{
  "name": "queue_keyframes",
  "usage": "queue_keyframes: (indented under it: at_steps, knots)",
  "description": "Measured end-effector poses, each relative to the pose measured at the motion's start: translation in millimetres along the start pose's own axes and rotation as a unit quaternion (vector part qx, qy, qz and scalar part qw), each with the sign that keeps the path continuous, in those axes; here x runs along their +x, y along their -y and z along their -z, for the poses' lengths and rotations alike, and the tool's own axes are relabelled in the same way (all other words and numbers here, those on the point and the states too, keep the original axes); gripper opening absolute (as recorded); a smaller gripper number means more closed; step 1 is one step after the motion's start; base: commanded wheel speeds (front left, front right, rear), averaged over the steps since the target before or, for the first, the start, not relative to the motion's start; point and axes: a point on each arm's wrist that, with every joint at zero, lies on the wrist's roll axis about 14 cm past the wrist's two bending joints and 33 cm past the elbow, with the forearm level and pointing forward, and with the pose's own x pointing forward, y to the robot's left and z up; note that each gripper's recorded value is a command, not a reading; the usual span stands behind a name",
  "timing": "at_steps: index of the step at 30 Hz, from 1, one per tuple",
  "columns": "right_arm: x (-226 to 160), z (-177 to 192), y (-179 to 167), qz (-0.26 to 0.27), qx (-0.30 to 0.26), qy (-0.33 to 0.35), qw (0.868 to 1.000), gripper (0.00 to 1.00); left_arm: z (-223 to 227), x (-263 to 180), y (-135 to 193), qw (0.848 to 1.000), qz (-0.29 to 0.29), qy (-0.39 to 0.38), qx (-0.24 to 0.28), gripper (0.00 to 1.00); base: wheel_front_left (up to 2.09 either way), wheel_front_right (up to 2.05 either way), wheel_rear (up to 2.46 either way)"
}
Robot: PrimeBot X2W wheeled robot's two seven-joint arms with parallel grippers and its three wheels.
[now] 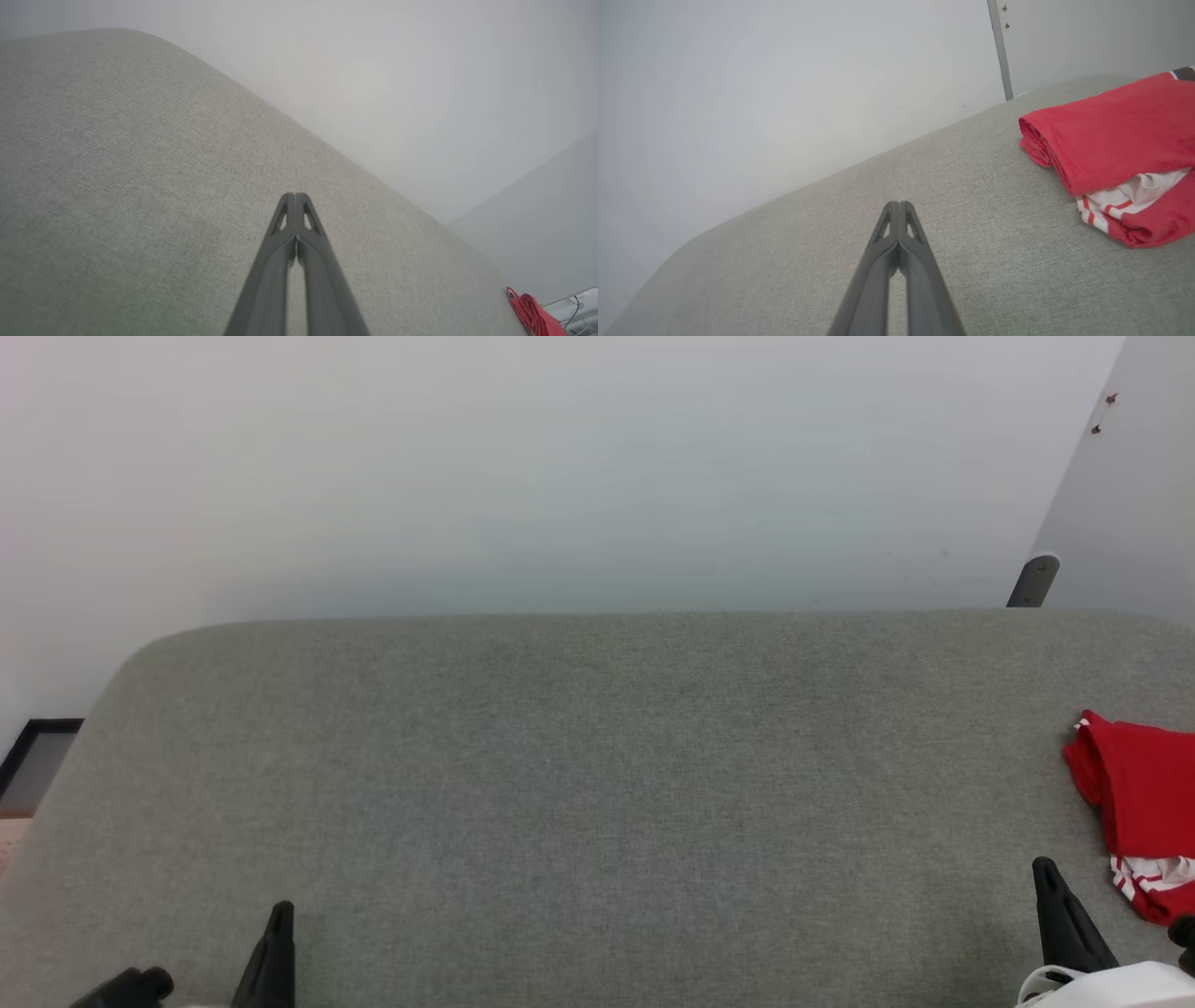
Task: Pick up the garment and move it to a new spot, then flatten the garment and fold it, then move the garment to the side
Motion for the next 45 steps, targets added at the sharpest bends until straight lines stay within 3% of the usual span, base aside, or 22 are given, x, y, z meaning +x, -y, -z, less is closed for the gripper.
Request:
queue_keyframes:
  at_steps: [22,45]
  knots:
    - [9,-2,-3,0.012,0.161,0.001,0.987,0.00,1,14,14,0.990,0.001,-0.004,-0.140,0.00,0.00,0.00,0.00]
    - [15,0,-4,0.018,0.302,-0.002,0.953,0.00,3,26,30,0.966,0.012,-0.014,-0.259,0.00,0.00,0.00,0.00]
